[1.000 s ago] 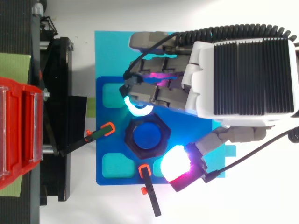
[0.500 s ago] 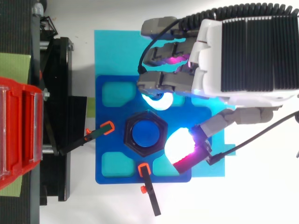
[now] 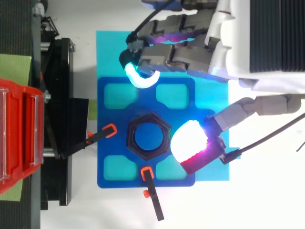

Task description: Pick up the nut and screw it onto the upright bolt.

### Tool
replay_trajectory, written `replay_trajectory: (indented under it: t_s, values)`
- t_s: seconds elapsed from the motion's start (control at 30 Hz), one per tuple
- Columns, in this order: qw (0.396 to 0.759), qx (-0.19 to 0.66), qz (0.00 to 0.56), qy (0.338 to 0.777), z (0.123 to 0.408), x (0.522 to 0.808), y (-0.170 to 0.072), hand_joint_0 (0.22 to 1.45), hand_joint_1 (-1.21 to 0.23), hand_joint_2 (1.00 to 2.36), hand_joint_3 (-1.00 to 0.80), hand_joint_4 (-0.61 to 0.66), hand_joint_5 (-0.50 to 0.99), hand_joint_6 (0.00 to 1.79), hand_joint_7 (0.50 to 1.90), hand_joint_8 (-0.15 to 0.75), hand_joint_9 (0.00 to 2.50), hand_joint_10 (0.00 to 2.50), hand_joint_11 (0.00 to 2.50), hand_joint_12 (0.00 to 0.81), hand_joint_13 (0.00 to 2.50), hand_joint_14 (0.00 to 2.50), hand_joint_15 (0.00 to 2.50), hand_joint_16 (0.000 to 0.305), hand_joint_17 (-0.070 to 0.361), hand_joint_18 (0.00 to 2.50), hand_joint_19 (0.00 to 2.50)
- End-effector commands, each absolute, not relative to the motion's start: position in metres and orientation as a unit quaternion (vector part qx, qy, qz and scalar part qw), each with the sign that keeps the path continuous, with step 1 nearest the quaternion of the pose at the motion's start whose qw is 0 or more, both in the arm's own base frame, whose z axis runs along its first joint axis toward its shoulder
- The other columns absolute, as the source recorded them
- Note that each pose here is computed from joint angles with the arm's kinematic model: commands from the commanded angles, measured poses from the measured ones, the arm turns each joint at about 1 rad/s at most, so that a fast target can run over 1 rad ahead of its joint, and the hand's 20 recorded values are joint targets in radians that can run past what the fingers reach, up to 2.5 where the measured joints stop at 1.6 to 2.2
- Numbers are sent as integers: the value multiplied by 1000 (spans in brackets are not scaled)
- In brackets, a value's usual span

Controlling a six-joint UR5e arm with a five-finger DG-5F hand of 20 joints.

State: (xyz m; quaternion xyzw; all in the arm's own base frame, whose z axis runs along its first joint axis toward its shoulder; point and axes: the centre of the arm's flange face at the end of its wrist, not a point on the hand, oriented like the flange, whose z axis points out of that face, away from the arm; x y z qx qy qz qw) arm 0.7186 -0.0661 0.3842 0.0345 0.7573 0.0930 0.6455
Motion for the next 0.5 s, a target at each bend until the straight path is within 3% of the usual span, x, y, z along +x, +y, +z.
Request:
replay_trajectory:
  t_s: [0.0,0.2,0.47]
  values:
    - [651,30,91,753,386,720,-64,505,-349,1000,-500,196,-163,501,652,231,703,0,0,268,379,0,0,27,60,0,0]
    - [663,21,92,742,361,724,-55,492,-317,1000,-500,184,-176,501,616,225,596,0,0,285,253,0,0,31,69,0,0]
    - [681,15,98,726,362,730,-42,489,-308,1000,-500,181,-180,501,617,226,521,0,0,288,238,0,0,32,71,0,0]
